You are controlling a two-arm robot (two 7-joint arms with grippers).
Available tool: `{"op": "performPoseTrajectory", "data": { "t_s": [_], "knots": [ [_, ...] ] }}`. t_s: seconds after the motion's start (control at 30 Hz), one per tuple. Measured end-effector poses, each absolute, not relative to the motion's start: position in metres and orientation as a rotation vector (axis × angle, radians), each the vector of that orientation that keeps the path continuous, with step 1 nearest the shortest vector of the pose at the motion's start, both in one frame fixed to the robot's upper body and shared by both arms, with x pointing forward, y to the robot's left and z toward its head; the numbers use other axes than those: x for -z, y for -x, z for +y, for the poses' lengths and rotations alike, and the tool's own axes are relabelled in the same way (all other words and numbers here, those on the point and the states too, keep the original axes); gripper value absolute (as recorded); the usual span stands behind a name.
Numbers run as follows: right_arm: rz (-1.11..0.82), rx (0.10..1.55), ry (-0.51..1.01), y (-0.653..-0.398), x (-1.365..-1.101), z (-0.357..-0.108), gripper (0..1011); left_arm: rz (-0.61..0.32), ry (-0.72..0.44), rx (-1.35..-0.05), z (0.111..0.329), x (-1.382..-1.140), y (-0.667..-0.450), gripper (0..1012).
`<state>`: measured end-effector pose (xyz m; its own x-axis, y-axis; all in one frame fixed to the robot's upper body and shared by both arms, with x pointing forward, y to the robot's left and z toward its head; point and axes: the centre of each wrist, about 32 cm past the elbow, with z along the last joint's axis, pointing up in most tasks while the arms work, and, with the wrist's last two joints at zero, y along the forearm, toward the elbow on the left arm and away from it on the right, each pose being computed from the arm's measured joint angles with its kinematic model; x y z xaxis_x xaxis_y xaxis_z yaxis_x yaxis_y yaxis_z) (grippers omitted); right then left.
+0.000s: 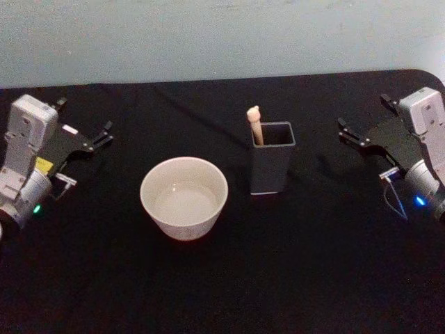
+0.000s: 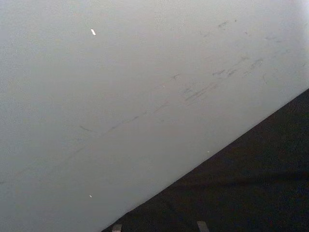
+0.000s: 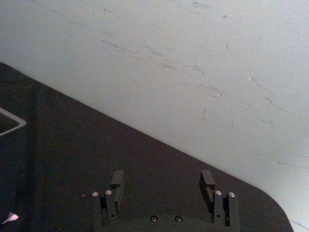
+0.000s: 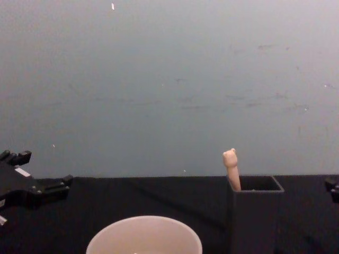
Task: Pick up the stirring spoon with one hand, stir inside the cup, then place it back in its original position.
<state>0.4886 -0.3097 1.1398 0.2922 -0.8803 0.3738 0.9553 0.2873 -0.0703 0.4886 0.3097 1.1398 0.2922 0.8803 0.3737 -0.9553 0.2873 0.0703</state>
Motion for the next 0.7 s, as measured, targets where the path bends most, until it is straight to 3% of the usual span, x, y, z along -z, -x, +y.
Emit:
{"op": "performPoseTrajectory", "data": {
  "t_s": [0.7],
  "knots": [
    [-0.285, 1.248, 0.305, -0.4886, -1.1398, -0.3097, 1002, -0.285, -0.305, -1.248, 0.3097, -1.1397, -0.4886, 1001]
  ]
}}
